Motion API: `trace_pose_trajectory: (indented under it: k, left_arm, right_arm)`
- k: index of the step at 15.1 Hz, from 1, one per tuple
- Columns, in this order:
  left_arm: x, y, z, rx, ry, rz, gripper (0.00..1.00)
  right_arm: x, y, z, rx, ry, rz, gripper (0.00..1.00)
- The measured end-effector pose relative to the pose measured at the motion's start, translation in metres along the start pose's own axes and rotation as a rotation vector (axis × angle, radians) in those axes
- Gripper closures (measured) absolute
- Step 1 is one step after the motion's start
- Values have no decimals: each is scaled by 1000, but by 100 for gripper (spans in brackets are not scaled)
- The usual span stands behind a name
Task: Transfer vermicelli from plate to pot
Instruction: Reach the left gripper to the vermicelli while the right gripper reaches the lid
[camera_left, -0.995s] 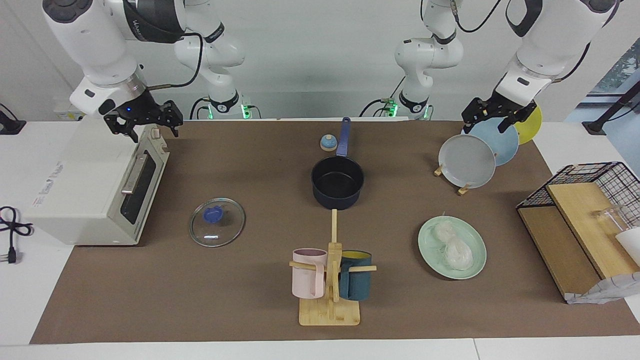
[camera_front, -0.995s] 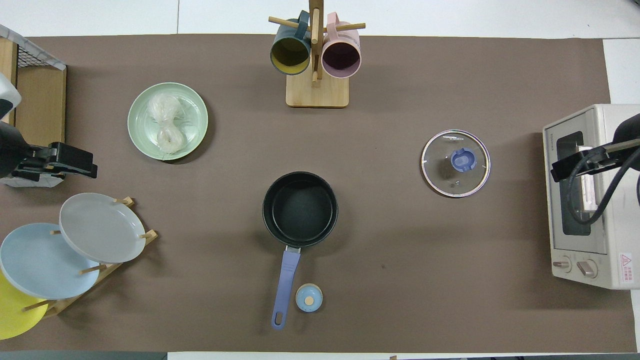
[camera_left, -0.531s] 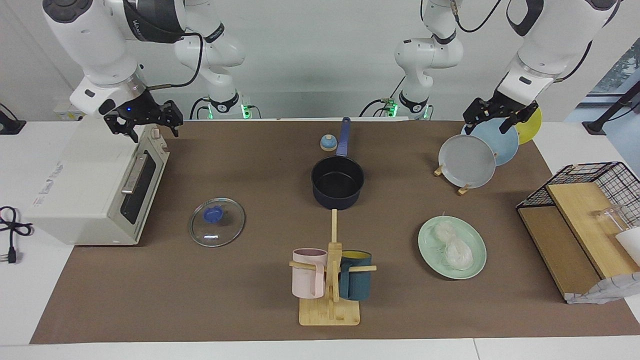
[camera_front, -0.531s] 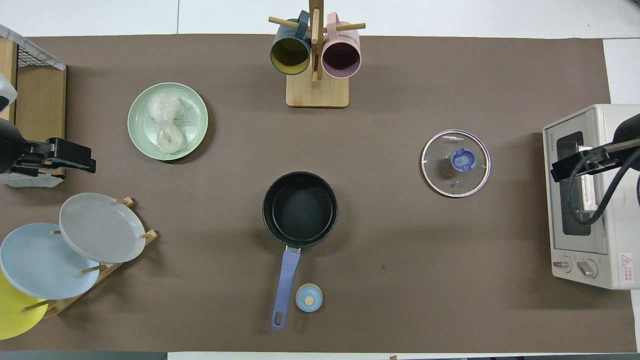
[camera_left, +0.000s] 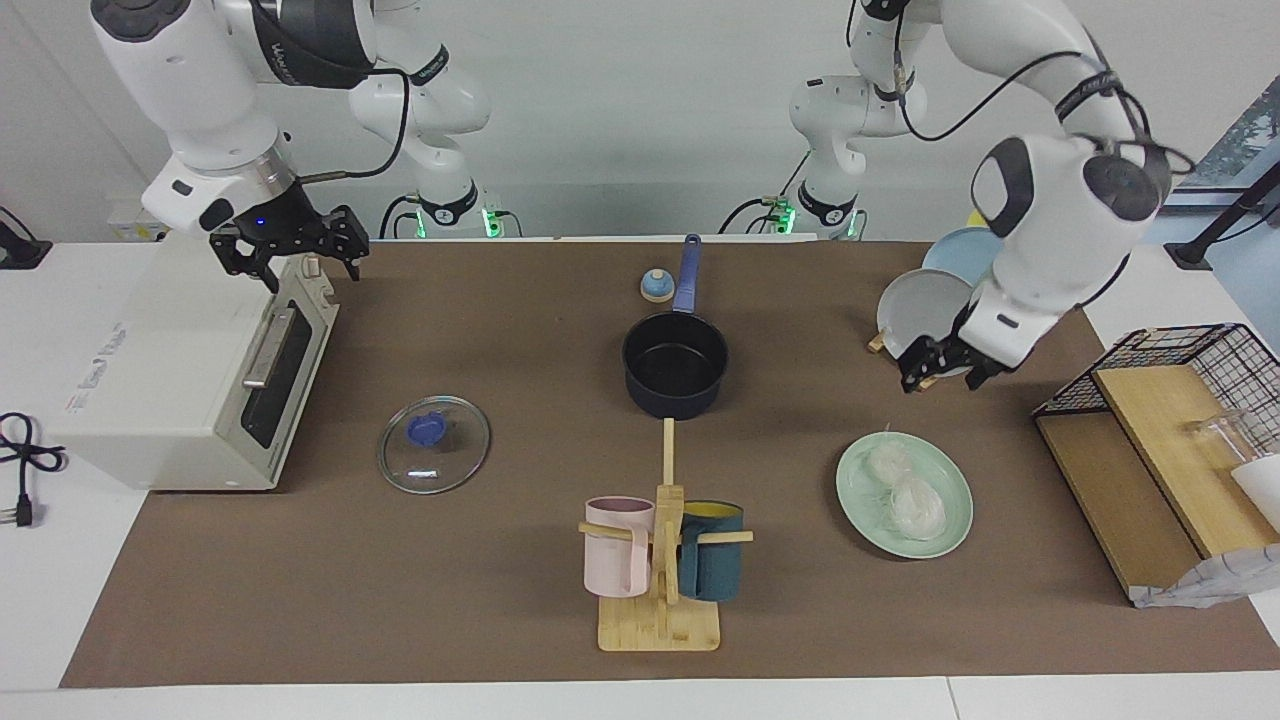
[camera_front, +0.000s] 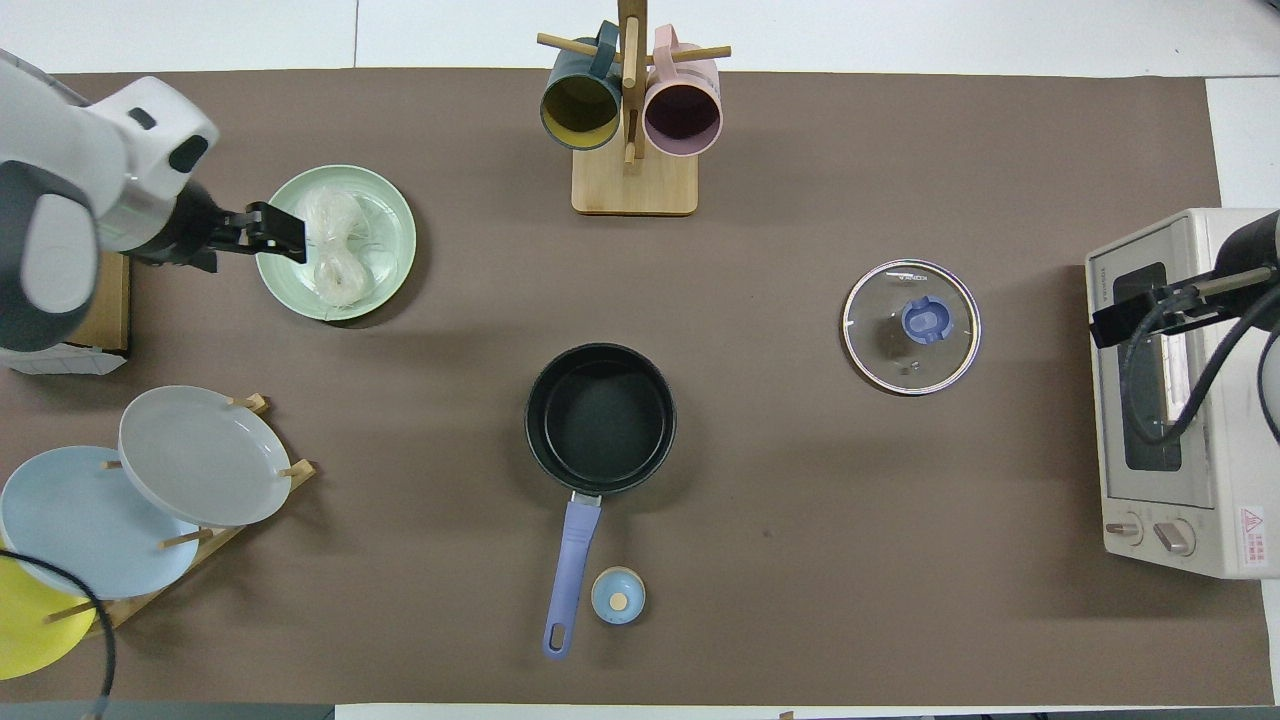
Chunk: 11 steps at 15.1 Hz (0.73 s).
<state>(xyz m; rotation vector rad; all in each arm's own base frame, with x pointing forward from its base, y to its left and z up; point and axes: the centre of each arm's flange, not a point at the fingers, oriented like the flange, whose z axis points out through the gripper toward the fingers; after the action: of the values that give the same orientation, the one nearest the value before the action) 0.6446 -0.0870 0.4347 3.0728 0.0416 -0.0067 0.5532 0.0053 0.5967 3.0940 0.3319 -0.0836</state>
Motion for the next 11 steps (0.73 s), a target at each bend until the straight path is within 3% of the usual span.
trace_pose_trajectory:
  k: [3, 7, 8, 11]
  left_arm:
    - [25, 9, 94, 0, -7, -45, 0]
    - [28, 11, 119, 21, -9, -50, 0]
    - [28, 10, 119, 23, -7, -52, 8]
    - [29, 6, 117, 30, 1, -53, 45]
  right_arm:
    - [29, -36, 26, 4, 32, -5, 0]
    - [69, -64, 110, 4, 52, -34, 0]
    - [73, -62, 130, 5, 51, -31, 0]
    - [76, -55, 162, 5, 68, -20, 0]
